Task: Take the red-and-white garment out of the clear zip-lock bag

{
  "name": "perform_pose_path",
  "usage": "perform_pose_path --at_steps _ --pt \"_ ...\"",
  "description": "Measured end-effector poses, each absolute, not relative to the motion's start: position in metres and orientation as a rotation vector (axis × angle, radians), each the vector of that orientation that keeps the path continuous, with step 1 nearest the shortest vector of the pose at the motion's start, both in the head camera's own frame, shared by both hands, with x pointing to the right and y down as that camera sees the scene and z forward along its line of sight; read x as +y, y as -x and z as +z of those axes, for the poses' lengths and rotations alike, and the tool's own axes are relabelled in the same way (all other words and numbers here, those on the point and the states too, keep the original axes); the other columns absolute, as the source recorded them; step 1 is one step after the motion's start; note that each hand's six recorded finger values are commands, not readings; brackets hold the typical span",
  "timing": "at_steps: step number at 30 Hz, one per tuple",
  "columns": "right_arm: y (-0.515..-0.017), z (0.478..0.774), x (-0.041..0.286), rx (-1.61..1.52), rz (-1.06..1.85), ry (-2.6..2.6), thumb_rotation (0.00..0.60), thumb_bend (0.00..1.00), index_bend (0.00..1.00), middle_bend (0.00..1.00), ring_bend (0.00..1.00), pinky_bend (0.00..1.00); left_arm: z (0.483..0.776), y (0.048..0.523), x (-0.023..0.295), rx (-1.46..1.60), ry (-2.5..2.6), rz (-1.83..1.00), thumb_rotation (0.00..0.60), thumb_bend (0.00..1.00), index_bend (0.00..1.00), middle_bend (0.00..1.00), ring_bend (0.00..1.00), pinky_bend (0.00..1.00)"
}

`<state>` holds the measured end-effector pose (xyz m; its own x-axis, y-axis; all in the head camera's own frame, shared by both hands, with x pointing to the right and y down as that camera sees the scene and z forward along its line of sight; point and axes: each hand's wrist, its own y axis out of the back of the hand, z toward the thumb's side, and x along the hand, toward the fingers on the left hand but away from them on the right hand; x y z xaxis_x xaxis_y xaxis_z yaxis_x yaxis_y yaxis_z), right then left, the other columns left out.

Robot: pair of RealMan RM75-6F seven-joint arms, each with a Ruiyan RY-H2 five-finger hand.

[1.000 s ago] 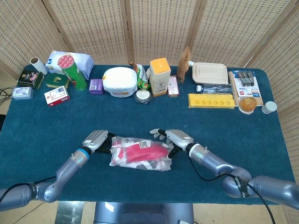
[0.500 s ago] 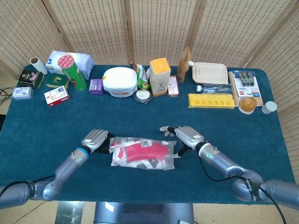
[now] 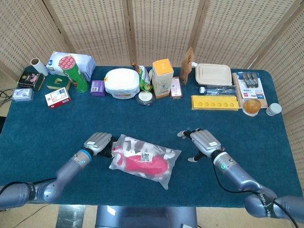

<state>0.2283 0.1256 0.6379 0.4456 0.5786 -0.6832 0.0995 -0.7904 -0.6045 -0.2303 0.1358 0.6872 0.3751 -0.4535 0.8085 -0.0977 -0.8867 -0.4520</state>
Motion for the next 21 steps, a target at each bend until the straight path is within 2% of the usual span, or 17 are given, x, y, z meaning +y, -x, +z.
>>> perform_pose_path --at_steps 21 --pt "-0.233 0.627 0.169 -0.485 1.190 2.329 0.600 0.13 0.34 0.36 0.40 0.30 0.674 0.222 0.162 0.465 2.552 -1.686 0.600 0.40 0.79 0.93 0.91 0.81"
